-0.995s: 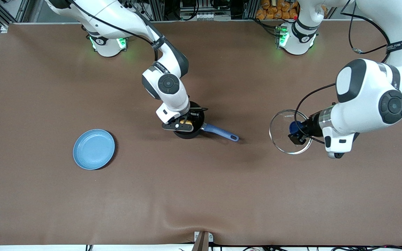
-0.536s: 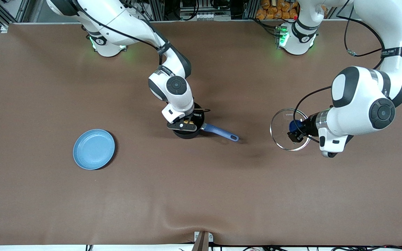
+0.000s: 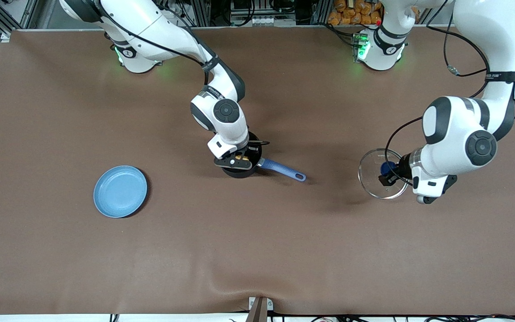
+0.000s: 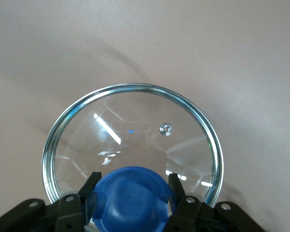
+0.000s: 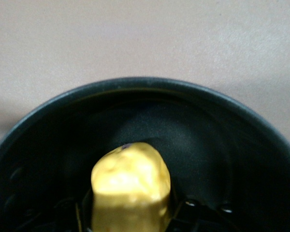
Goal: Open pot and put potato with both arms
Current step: 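Lower the potato into the pot while the left gripper lowers the lid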
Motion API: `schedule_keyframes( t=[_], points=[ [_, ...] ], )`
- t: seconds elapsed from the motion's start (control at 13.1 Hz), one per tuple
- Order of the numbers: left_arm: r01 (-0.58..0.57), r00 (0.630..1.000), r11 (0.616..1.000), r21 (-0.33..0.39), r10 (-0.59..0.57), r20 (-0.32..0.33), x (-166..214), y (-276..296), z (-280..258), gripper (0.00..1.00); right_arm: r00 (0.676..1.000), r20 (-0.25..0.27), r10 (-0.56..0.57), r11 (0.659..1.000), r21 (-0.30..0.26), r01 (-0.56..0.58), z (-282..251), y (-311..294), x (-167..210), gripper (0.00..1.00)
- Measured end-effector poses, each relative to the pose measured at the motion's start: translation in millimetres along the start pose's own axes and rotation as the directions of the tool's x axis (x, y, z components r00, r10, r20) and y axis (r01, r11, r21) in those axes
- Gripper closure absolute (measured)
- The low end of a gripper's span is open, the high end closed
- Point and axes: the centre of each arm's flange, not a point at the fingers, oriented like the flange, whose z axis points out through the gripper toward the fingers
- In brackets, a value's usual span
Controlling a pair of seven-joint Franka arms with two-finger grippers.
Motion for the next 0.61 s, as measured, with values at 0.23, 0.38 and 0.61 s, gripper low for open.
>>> schedule_keyframes(
  t=[0.23,0.38,0.61],
  points=[
    [-0.037,0.999,0.999,-0.013,0.037,-0.025,10.9,-18.5,16.5,0.39,1.0,-0.012,-0.001,1.0,-0.004,0.001,-2.4,1.4,5.5,0.11],
    [-0.044,0.998,0.999,-0.019,0.044,-0.034,20.6,-32.3,22.7,0.39,1.0,-0.014,0.001,1.0,-0.005,-0.001,-4.1,1.7,7.3,0.11],
    [-0.082,0.994,0.996,-0.036,0.08,-0.07,28.8,-50.0,39.4,0.39,1.0,-0.019,0.002,1.0,-0.011,-0.002,-18.9,-1.0,11.7,0.1]
  ],
)
